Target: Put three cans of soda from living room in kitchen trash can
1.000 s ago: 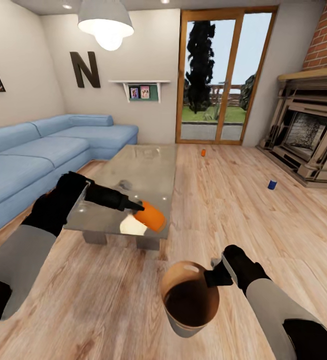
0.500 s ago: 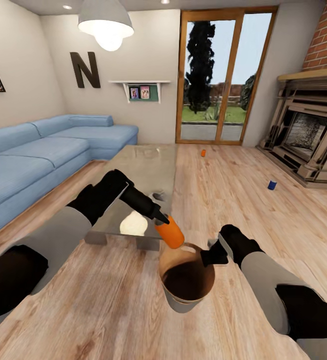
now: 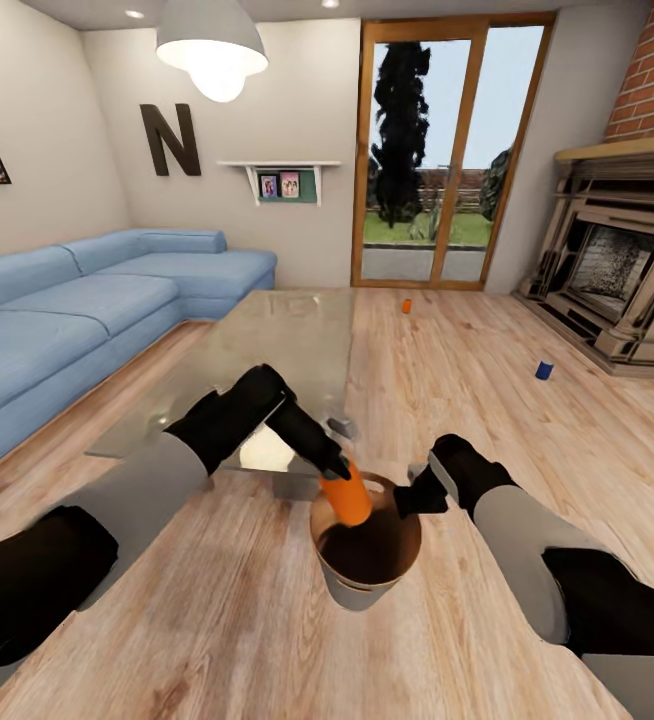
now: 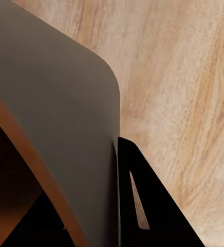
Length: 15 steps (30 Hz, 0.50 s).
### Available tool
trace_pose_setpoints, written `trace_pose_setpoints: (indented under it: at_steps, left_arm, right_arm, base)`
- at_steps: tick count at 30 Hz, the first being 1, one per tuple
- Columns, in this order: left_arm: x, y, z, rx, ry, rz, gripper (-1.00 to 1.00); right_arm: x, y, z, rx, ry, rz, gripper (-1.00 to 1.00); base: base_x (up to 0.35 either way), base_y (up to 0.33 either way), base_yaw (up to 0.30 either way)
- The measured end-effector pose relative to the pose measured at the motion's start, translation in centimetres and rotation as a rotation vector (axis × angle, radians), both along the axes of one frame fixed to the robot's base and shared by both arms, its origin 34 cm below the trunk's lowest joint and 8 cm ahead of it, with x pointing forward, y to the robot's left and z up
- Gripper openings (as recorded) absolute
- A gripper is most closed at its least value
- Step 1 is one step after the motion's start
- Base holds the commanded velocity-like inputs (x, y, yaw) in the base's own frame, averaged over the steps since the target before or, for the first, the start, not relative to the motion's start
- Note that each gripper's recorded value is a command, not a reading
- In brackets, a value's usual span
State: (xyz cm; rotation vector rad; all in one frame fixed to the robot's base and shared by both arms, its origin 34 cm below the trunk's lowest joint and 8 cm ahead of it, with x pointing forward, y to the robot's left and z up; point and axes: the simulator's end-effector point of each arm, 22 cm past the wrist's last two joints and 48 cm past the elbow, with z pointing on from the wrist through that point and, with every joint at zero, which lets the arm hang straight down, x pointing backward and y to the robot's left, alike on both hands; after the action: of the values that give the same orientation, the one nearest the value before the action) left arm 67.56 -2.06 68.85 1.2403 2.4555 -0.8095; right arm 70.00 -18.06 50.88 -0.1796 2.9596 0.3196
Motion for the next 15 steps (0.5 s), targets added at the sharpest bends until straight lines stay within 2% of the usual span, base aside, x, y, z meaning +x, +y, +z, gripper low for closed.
trace_pose_setpoints:
  at_steps: [2,4,6,11,12,15]
  left_arm:
    - [-0.5,-0.6,-0.7,0.002,-0.002,-0.009,-1.00]
    - [-0.5,-0.8,-0.9,0.007,-0.007,-0.011,-1.00]
    - [-0.5,-0.5,-2.5,0.036,-0.020,0.004,-1.00]
    - [-0.7,0.2,-6.0,0.083,-0.052,0.023,-1.00]
    - [-1.3,0.9,-7.8,0.121,-0.044,0.014,-1.00]
    - [-1.9,1.9,-10.1,0.193,-0.054,-0.009,-1.00]
  right_arm:
    - [-0.1,1.3,0.0,-0.005,-0.002,0.026,-1.00]
    - [-0.2,2.6,0.3,0.031,0.001,0.022,-1.00]
    - [0.2,3.9,0.9,0.027,-0.009,0.033,-1.00]
    - [0.8,4.4,1.7,-0.010,-0.019,0.056,-1.00]
    - [1.0,4.5,1.9,-0.009,-0.022,0.056,-1.00]
    - [1.2,4.8,2.2,0.003,-0.024,0.053,-1.00]
  base:
    - [0.000,0.000,0.000]
    - [0.000,0.000,0.000]
    - [0.000,0.000,0.000]
    - [0.000,0.000,0.000]
    - [0.000,0.000,0.000]
    - [0.000,0.000,0.000]
